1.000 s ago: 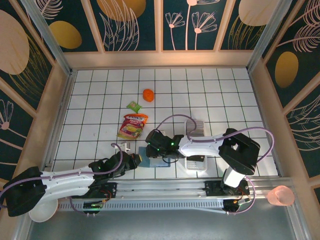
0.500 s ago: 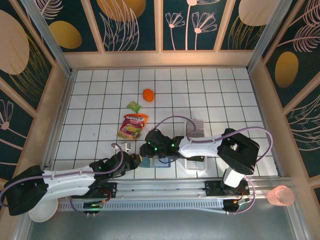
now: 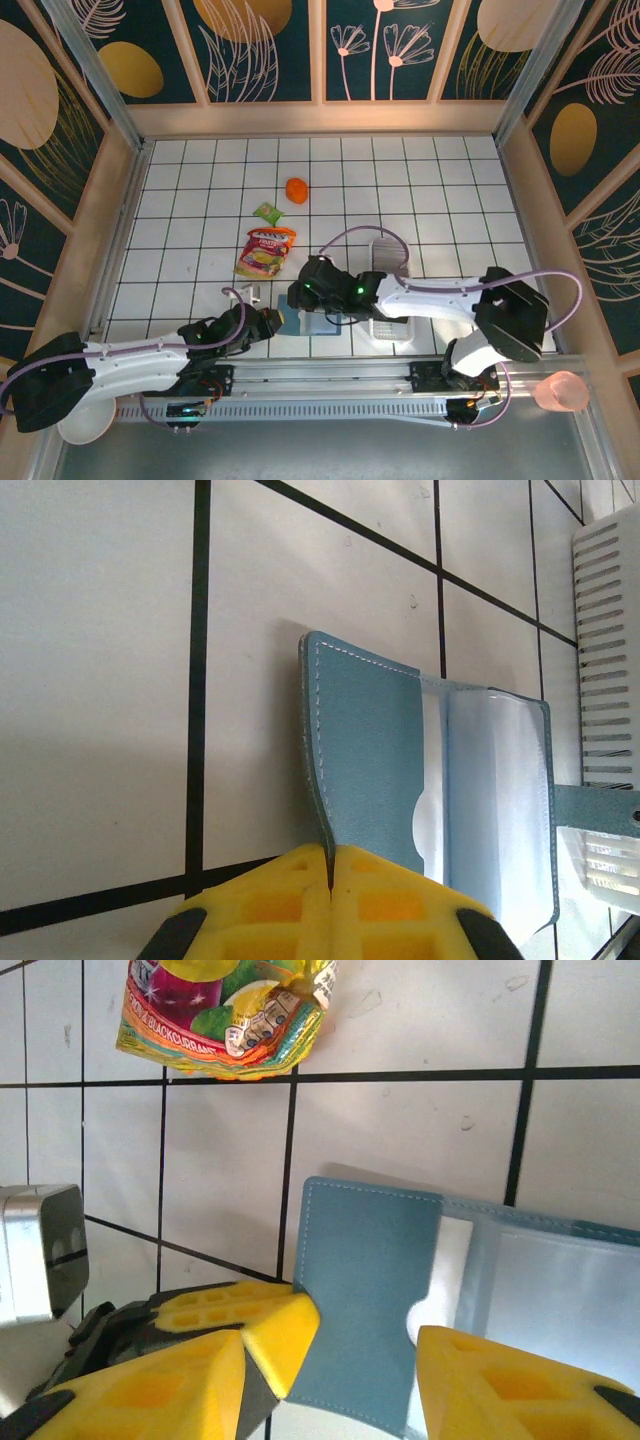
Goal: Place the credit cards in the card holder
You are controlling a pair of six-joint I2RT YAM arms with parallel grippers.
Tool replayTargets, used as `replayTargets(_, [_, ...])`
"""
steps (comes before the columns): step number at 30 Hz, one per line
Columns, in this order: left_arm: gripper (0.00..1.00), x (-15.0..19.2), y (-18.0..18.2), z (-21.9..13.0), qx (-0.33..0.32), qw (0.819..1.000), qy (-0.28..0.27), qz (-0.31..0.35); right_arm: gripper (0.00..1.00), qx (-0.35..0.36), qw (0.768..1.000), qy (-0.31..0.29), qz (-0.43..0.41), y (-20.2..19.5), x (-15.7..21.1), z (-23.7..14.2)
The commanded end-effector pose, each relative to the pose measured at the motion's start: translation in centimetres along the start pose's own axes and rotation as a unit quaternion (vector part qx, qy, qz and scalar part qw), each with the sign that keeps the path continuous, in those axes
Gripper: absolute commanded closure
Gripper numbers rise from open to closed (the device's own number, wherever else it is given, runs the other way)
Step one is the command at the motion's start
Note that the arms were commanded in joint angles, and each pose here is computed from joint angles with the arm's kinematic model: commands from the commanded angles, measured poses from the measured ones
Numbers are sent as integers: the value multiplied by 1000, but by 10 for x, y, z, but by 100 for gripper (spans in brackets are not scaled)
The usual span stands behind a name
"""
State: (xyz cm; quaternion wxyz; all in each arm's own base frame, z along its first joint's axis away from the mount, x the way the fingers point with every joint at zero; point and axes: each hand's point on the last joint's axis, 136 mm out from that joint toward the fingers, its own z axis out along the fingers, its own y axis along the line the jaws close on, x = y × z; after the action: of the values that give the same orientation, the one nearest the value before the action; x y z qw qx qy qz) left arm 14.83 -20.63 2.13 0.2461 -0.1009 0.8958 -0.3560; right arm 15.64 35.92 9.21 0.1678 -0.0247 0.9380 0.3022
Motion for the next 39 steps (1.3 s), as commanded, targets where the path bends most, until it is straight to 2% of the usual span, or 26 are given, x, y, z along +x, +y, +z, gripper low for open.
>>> replayTargets(1, [100,4,9,-1,-7,1000,5,-10,51,77,997,6,15,-46,18,-3])
replayTargets(5, [100,4,9,-1,-7,1000,5,-10,51,106,994,19,20,-63,31,0])
replayTargets(19, [100,6,9,0,-3,1000,8,-12,47,146,988,49,10,-77,52,21])
replayTargets(30, [100,7,10,1,-1,1000,11,-15,44,59,997,40,27,-33,44,36])
replayTargets(39, [100,9,10,2,1,1000,14,-19,44,11,998,45,51,-15,47,44])
